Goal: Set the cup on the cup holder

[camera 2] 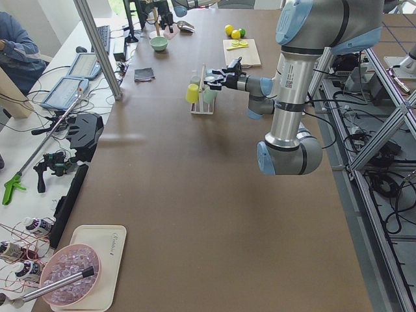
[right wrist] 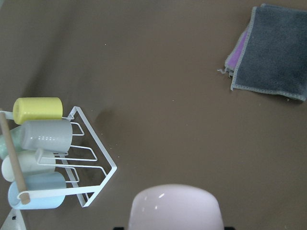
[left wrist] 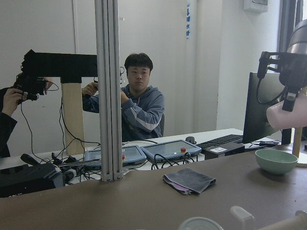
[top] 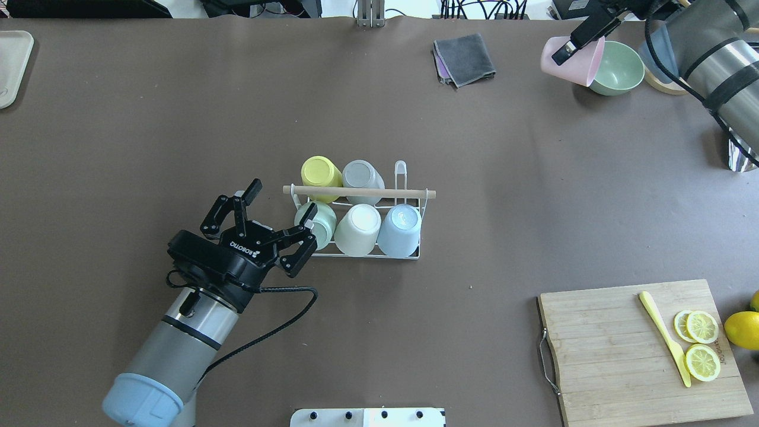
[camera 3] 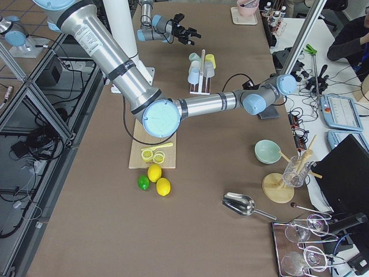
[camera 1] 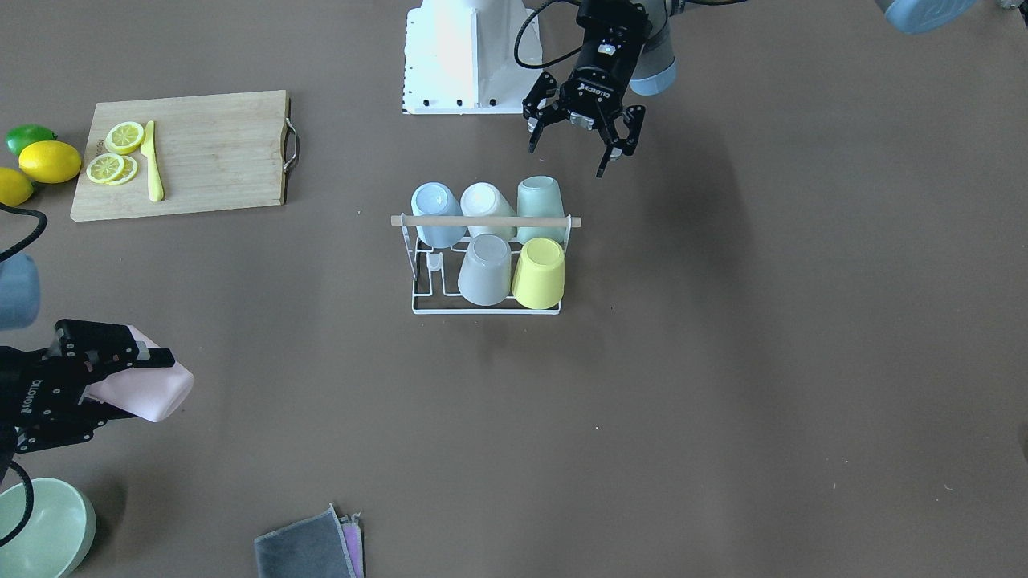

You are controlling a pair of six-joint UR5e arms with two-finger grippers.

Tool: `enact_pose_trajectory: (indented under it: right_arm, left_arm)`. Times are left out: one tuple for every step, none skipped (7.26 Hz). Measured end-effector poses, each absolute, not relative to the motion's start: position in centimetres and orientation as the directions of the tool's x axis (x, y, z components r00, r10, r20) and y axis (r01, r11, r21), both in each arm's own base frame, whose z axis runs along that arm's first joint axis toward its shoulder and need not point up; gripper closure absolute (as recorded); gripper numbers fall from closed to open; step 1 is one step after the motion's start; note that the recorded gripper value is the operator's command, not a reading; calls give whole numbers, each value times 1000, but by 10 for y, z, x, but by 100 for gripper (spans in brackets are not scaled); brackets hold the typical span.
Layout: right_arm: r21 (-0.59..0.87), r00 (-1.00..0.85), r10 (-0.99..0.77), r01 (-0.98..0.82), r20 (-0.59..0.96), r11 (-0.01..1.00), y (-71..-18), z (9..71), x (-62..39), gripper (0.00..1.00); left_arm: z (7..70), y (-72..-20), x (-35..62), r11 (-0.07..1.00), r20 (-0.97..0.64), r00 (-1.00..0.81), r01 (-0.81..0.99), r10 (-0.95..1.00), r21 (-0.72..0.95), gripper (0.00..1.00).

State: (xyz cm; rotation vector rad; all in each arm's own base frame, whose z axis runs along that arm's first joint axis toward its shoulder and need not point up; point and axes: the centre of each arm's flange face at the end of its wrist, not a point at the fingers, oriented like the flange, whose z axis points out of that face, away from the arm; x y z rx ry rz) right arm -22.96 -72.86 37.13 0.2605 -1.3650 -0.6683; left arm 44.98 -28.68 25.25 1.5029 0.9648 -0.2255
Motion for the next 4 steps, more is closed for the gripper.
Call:
enact_pose_trajectory:
  right_arm:
    - [546,125,-601,306,789,780,-732,362,-250,100]
    - [561,200,-633,320,748,764,-733,352,-271,100]
    - [599,273,-681,329,680,730,-732,339,-293,100]
    - [646,317,-721,321,615,692,-726,325,-310,100]
  left_arm:
    - [256,-297,427,127,-631,630,655,453,745,2]
    - [260,-312,408,128,-606,643,629,469,767,2]
    - [268,-337,390,121,-564,689,579,455,806,2]
    - [276,-370,371,141,-522,732,518,437,844,2]
